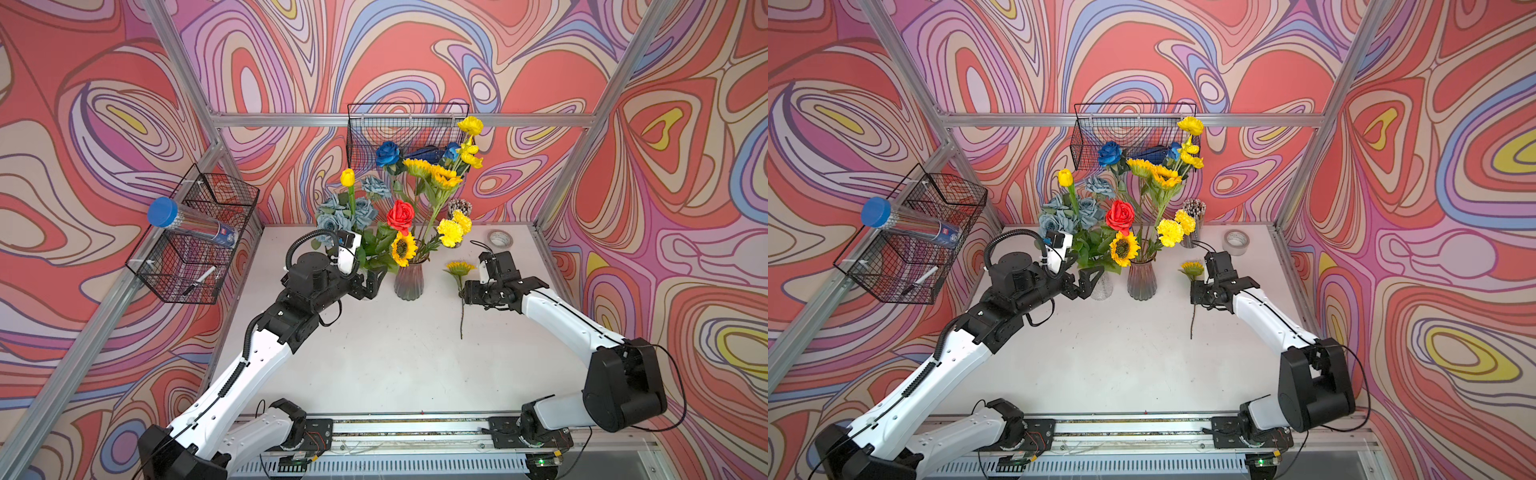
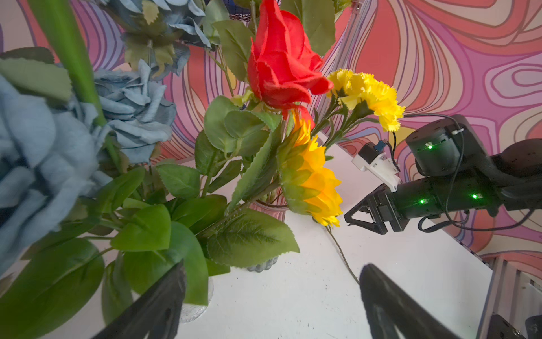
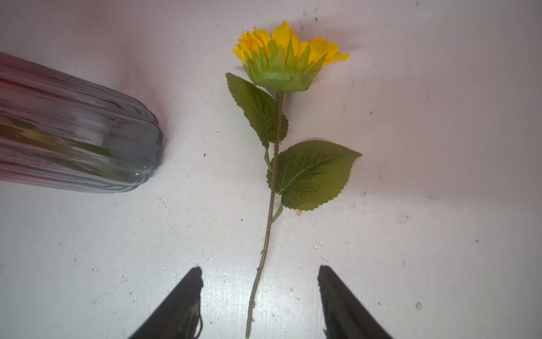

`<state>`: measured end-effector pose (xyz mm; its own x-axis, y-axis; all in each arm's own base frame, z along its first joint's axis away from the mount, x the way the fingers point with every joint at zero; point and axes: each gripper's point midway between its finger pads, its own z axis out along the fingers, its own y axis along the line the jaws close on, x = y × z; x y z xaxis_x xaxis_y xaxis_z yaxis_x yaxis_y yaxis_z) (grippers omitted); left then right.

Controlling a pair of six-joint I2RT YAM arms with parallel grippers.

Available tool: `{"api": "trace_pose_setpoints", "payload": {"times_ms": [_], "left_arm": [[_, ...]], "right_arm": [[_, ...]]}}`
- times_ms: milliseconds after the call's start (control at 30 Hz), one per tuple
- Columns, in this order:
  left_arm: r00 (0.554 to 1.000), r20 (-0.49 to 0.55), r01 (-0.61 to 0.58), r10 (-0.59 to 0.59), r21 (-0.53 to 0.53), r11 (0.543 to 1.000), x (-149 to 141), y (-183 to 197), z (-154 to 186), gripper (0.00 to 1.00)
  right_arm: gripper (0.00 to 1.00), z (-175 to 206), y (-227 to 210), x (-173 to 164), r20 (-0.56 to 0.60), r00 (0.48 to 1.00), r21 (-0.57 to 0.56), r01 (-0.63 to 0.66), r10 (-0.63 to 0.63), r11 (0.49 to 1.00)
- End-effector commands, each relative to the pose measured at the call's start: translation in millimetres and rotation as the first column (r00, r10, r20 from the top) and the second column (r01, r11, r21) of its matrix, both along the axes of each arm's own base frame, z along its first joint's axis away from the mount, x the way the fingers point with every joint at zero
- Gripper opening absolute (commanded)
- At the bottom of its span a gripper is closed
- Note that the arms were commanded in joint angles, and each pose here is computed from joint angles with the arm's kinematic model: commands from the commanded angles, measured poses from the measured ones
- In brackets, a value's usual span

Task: Pick out yellow flowers from the vase
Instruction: Pick up the flower from the vase.

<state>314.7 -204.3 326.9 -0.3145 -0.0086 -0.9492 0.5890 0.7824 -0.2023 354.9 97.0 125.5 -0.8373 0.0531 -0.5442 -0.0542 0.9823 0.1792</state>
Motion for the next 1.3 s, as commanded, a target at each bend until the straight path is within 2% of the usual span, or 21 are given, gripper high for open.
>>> {"api": "trace_pose_setpoints", "payload": {"times_ms": [0, 167, 367, 633, 933, 1000, 1100, 1267], "left_arm": [[0.996, 0.079, 0.048, -0.048, -0.006, 0.999, 4, -13, 9, 0.89], [0.993, 0.113, 0.014, -0.019, 0.046, 0.999, 19, -14, 2, 0.87], [0.991, 0.132, -0.027, 0.014, 0.097, 0.995, 36, -14, -13, 0.7], [0.989, 0.149, -0.01, -0.007, 0.117, 0.993, 45, -22, -26, 0.57], [0.986, 0.166, -0.022, 0.001, 0.127, 0.992, 62, -28, -37, 0.59], [0.986, 0.167, -0.029, 0.007, 0.132, 0.991, 67, -30, -39, 0.61], [0.983, 0.18, -0.047, 0.022, 0.136, 0.99, 75, -31, -41, 0.71], [0.978, 0.203, -0.077, 0.047, 0.143, 0.987, 87, -31, -41, 0.74]], "right_arm": [[0.64, 14, -4, 5, 0.073, 0.997, 0.01, 0.025, -0.025, 1.0], [0.64, 24, -7, 3, 0.11, 0.993, 0.006, 0.03, -0.031, 1.0], [0.64, 29, -7, 1, 0.125, 0.992, 0.013, 0.028, -0.029, 1.0], [0.64, 33, -7, 0, 0.135, 0.99, 0.011, 0.027, -0.028, 1.0], [0.64, 31, -6, 1, 0.13, 0.991, 0.018, 0.023, -0.025, 1.0], [0.64, 31, -5, 1, 0.129, 0.991, 0.02, 0.021, -0.024, 1.0], [0.64, 31, -4, 0, 0.129, 0.992, 0.021, 0.014, -0.017, 1.0], [0.64, 29, -4, 0, 0.126, 0.992, 0.023, 0.007, -0.01, 1.0]]}}
